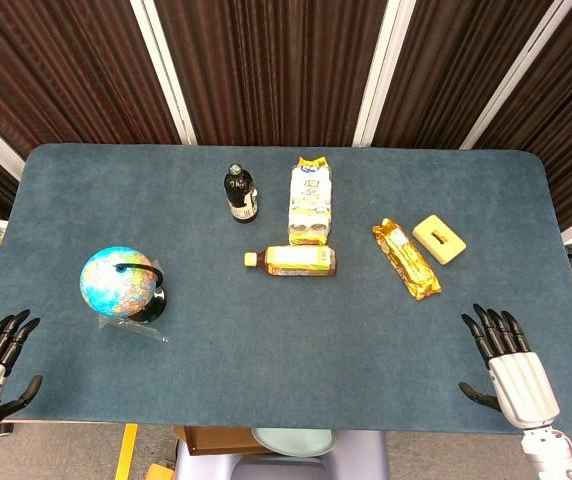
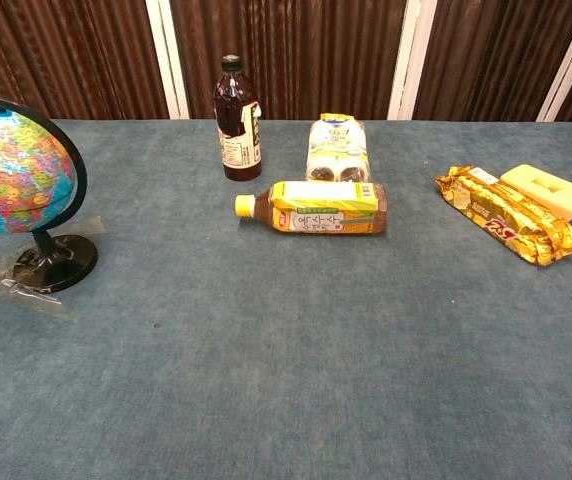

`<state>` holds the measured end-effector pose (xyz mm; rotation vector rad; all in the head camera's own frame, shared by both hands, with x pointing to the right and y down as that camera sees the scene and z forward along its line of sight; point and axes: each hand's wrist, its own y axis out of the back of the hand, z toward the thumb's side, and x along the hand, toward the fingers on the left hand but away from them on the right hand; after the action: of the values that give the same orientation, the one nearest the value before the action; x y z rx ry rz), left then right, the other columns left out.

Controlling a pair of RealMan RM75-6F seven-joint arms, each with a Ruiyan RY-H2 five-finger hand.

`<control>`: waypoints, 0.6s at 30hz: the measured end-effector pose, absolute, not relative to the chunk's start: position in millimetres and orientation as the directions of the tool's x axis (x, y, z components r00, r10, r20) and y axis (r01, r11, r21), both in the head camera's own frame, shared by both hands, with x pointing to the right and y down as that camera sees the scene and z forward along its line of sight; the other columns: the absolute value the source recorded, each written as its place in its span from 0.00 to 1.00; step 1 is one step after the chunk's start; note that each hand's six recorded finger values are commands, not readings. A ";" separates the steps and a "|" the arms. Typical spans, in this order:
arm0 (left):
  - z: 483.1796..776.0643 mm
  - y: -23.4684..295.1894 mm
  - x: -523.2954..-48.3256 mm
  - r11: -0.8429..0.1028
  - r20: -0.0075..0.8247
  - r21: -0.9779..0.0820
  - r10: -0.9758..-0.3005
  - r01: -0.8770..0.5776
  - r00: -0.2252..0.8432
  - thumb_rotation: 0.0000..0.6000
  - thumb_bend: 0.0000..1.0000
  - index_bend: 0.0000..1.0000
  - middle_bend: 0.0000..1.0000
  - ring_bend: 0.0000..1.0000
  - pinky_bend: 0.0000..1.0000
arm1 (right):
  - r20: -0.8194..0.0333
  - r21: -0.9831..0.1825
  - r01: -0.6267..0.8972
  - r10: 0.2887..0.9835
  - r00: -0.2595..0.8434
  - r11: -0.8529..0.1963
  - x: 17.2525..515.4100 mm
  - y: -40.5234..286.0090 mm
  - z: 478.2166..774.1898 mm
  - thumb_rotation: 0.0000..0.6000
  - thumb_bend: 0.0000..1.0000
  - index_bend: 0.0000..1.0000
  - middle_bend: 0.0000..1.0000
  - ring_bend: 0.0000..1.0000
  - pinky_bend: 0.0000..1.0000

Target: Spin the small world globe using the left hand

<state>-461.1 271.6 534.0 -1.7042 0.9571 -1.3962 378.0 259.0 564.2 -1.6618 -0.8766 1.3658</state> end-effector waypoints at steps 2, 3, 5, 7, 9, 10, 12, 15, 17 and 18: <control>534.1 272.0 -460.6 -0.463 0.448 -0.881 -0.883 -0.102 0.139 1.00 0.39 0.00 0.00 0.00 0.00 | -0.435 -0.894 0.025 0.882 0.181 -0.447 377.2 259.5 564.7 1.00 0.04 0.00 0.00 0.00 0.00; 534.4 272.1 -459.4 -0.461 0.446 -0.881 -0.884 -0.103 0.145 1.00 0.39 0.00 0.00 0.00 0.00 | -0.439 -0.892 0.024 0.879 0.185 -0.451 376.5 260.1 565.3 1.00 0.04 0.00 0.00 0.00 0.00; 535.1 272.1 -457.2 -0.459 0.441 -0.881 -0.884 -0.113 0.155 1.00 0.39 0.00 0.00 0.00 0.00 | -0.447 -0.888 0.022 0.874 0.189 -0.458 375.2 261.4 566.2 1.00 0.05 0.00 0.00 0.00 0.00; 536.5 272.0 -454.2 -0.458 0.435 -0.877 -0.885 -0.144 0.167 1.00 0.39 0.00 0.00 0.00 0.00 | -0.449 -0.886 0.028 0.872 0.194 -0.463 373.9 261.9 565.7 1.00 0.04 0.00 0.00 0.00 0.00; 538.4 271.1 -450.9 -0.454 0.425 -0.866 -0.889 -0.208 0.169 1.00 0.37 0.00 0.00 0.00 0.00 | -0.447 -0.887 0.034 0.873 0.194 -0.461 374.2 261.3 564.2 1.00 0.05 0.00 0.00 0.00 0.00; 539.7 269.9 -449.5 -0.448 0.418 -0.859 -0.893 -0.246 0.166 1.00 0.36 0.00 0.00 0.00 0.00 | -0.447 -0.886 0.036 0.873 0.193 -0.461 374.4 261.1 564.3 1.00 0.04 0.00 0.00 0.00 0.00; 543.0 265.1 -446.4 -0.430 0.402 -0.835 -0.903 -0.343 0.154 1.00 0.36 0.00 0.00 0.00 0.00 | -0.451 -0.884 0.041 0.873 0.188 -0.465 375.3 260.2 565.1 1.00 0.05 0.00 0.00 0.00 0.00; 548.9 250.7 -440.5 -0.397 0.380 -0.782 -0.915 -0.480 0.138 1.00 0.35 0.00 0.00 0.00 0.00 | -0.456 -0.882 0.042 0.871 0.183 -0.470 375.8 258.5 566.8 1.00 0.05 0.00 0.00 0.00 0.00; 553.0 235.9 -436.0 -0.367 0.359 -0.752 -0.925 -0.548 0.127 1.00 0.35 0.00 0.00 0.00 0.00 | -0.460 -0.879 0.041 0.869 0.184 -0.474 375.5 258.6 567.8 1.00 0.05 0.00 0.00 0.00 0.00; 555.6 225.7 -433.1 -0.345 0.345 -0.738 -0.931 -0.580 0.117 1.00 0.35 0.00 0.00 0.00 0.00 | -0.462 -0.879 0.039 0.868 0.183 -0.476 375.4 258.7 568.2 1.00 0.05 0.00 0.00 0.00 0.00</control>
<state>-433.1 225.7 555.6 -1.9783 1.4639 -1.1144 375.4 258.7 568.2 -1.7015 -0.8662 1.3801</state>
